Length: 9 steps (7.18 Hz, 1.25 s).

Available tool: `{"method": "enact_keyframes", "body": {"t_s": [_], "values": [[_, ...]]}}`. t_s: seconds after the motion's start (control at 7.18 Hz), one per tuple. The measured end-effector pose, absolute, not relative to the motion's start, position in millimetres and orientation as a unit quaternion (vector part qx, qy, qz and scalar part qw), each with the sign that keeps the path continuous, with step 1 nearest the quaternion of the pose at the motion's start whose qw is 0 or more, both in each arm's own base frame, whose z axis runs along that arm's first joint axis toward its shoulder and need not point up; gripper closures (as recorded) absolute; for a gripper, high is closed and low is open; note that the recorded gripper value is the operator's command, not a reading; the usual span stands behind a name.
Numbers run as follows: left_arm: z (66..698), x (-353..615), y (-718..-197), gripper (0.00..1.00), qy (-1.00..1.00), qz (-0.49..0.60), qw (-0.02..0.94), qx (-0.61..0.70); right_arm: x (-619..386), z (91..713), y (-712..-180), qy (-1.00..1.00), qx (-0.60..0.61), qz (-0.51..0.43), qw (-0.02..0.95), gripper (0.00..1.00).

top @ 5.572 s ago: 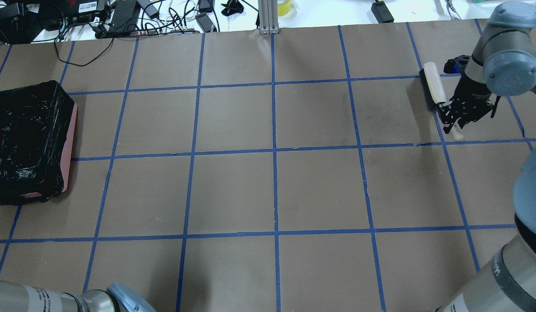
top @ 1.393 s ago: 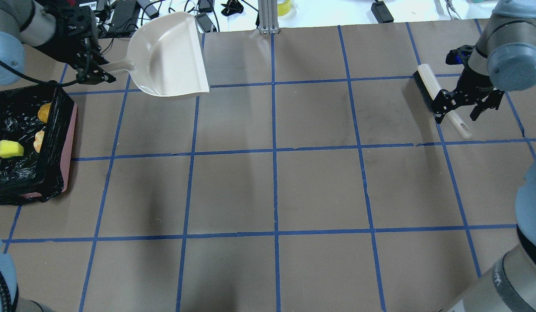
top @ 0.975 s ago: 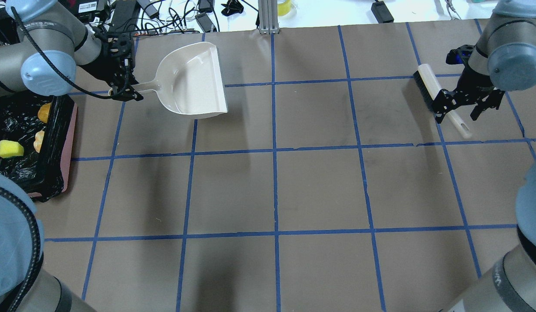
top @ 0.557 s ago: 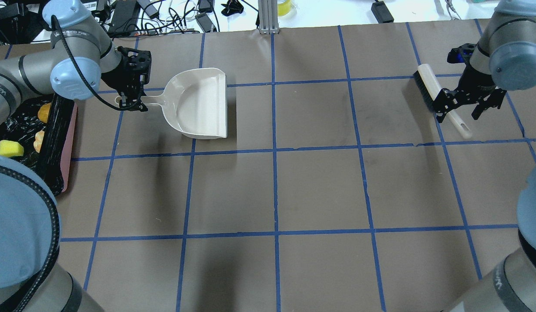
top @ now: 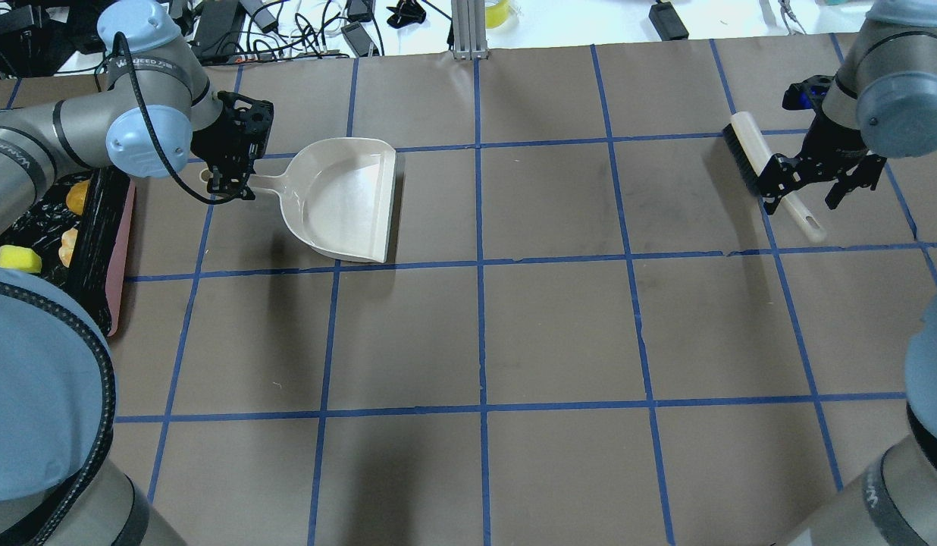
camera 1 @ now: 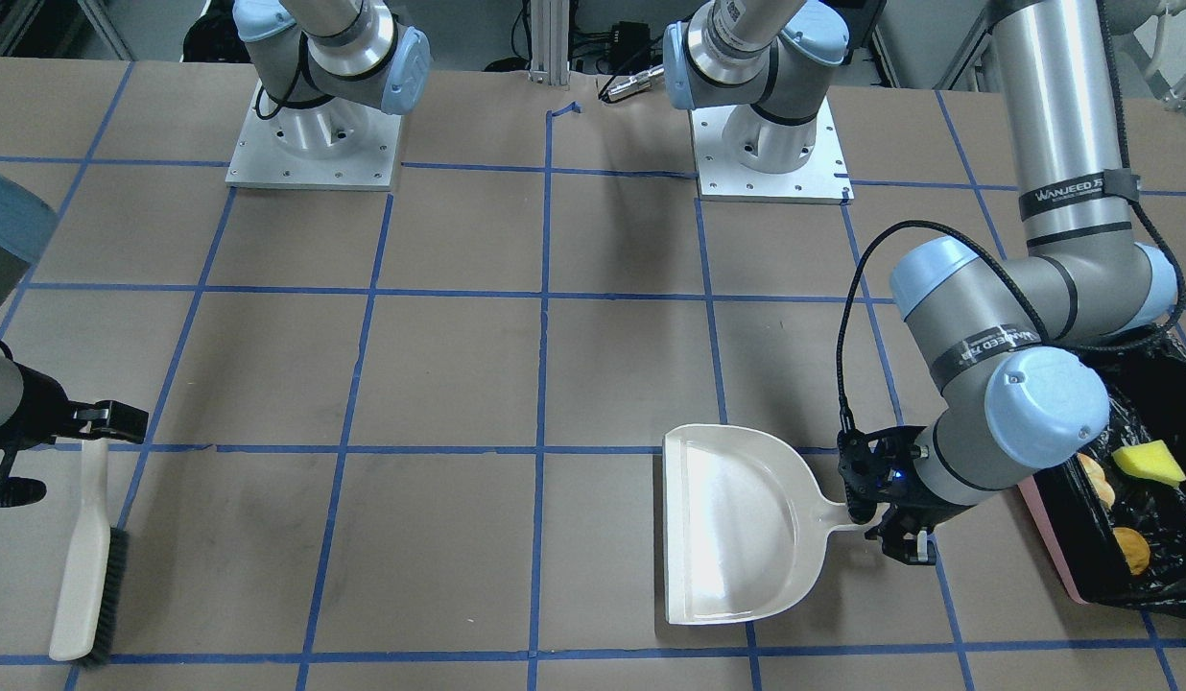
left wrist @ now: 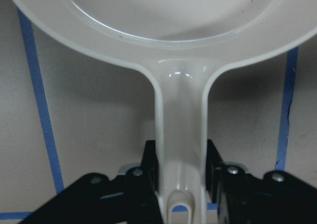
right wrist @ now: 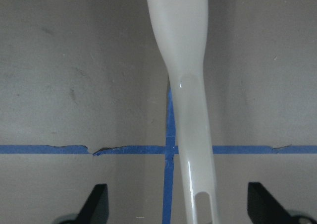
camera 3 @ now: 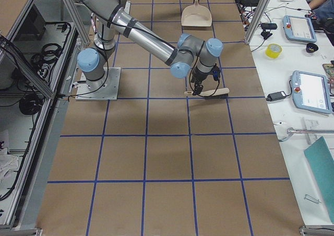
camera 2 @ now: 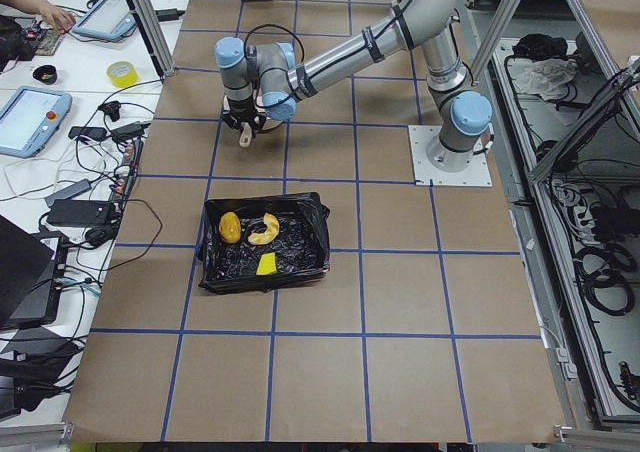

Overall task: Sweep and dump trash into bin
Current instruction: 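Bring the empty dustpan back and lower it onto the table with the left gripper, then open the left gripper and lift it away from the dustpan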

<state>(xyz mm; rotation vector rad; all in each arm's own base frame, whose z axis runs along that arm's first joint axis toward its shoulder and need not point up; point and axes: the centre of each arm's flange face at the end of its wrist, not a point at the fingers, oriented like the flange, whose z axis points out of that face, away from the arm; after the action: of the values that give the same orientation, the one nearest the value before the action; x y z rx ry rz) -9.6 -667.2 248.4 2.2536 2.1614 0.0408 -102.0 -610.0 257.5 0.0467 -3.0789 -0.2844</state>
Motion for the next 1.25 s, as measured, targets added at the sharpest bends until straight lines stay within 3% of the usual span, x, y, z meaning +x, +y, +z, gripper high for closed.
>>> {"method": "enact_keyframes", "body": {"t_s": [0.14, 0.28, 0.84, 1.25], "values": [[244.2, -8.7, -666.3, 0.64, 0.691, 0.018, 0.012, 0.723, -102.0, 257.4, -609.8, -0.995, 0.015, -0.092, 0.025, 0.00], [240.7, -7.8, -666.0, 0.01, 0.690, 0.021, 0.016, 0.723, -102.1, 257.4, -609.8, -0.995, 0.015, -0.092, 0.025, 0.00], [242.9, -8.1, -659.2, 0.00, 0.694, 0.023, 0.021, 0.719, -102.4, 257.9, -610.0, -0.995, 0.015, -0.092, 0.027, 0.00], [284.3, -43.6, -649.8, 0.00, 0.734, -0.002, 0.043, 0.678, -102.5, 258.1, -610.1, -0.995, 0.015, -0.092, 0.027, 0.00]]}}
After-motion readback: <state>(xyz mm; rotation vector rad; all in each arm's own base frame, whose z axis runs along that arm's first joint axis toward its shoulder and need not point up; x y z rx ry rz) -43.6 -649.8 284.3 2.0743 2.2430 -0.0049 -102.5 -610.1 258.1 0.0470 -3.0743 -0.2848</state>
